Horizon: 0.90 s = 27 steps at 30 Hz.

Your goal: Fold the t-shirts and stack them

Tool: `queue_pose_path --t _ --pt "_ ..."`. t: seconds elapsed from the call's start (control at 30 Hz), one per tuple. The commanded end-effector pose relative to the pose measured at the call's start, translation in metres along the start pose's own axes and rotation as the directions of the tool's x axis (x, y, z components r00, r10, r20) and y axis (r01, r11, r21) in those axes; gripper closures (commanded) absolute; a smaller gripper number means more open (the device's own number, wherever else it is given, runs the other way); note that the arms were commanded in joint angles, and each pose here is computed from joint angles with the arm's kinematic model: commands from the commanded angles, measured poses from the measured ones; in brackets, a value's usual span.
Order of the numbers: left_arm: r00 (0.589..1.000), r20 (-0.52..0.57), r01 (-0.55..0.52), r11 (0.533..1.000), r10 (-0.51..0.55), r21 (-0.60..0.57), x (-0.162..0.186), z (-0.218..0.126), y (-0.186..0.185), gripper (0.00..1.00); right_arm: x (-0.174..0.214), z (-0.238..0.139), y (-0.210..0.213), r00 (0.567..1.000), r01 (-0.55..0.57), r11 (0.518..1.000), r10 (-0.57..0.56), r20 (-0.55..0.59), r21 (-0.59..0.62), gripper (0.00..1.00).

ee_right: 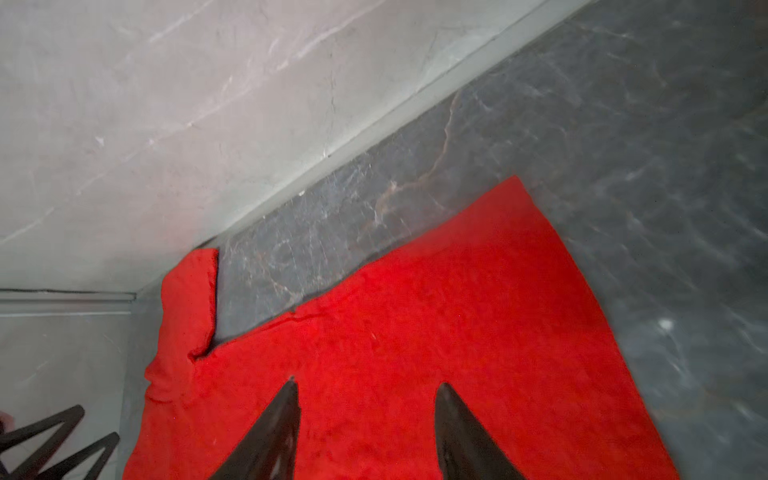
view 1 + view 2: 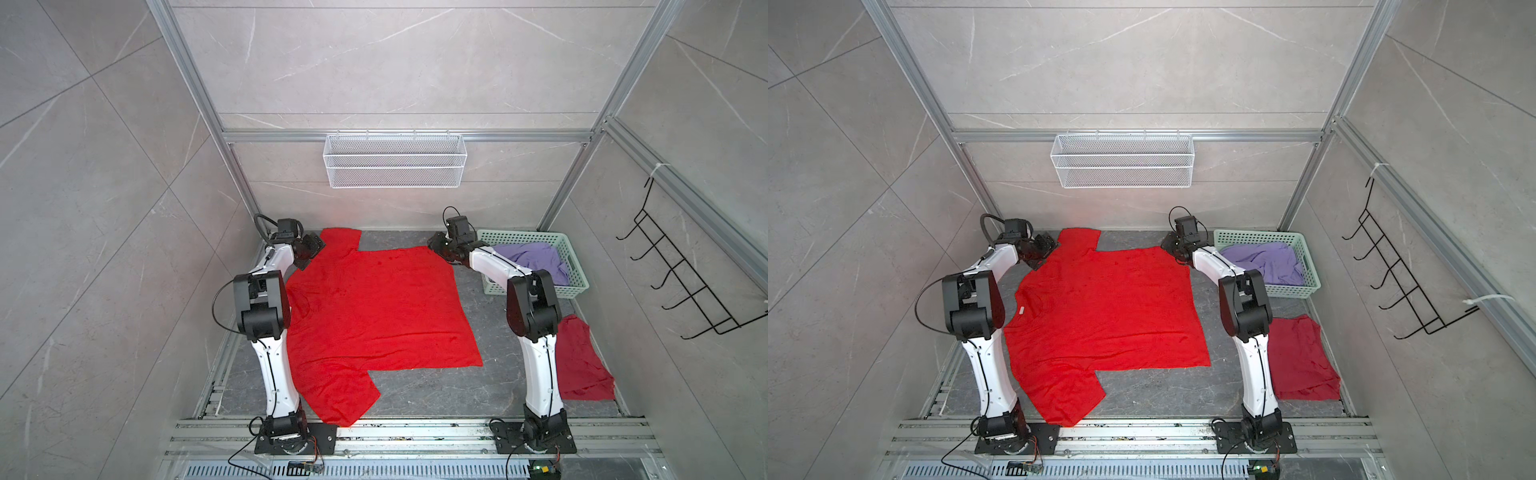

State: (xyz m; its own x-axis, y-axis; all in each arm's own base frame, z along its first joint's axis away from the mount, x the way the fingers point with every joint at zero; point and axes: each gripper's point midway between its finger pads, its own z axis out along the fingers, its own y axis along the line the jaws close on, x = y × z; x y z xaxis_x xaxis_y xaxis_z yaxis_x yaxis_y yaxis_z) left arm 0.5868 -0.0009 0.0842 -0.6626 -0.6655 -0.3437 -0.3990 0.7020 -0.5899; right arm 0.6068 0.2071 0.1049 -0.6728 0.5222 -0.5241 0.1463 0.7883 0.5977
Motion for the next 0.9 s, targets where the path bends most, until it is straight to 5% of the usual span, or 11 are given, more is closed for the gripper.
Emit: queue_pose_path --t 0.0,0.4,0.87 --pt "1.000 0.007 0.024 0.999 -0.024 0.031 -0.006 0.008 -0.013 0.13 0.006 0.025 -0.004 0.998 -0.055 0.998 0.055 -0.025 0.001 0.46" --pt "0.993 -0.085 0.064 0.986 -0.078 -0.157 0.031 0.025 0.044 0.13 0.067 0.029 -0.073 0.970 -0.077 0.962 0.134 -0.205 0.262 0.47" --pt "0.983 -0.126 0.105 0.969 -0.136 -0.225 0.073 -0.010 0.092 0.13 0.105 -0.028 -0.109 0.954 -0.031 0.950 0.121 -0.274 0.311 0.47"
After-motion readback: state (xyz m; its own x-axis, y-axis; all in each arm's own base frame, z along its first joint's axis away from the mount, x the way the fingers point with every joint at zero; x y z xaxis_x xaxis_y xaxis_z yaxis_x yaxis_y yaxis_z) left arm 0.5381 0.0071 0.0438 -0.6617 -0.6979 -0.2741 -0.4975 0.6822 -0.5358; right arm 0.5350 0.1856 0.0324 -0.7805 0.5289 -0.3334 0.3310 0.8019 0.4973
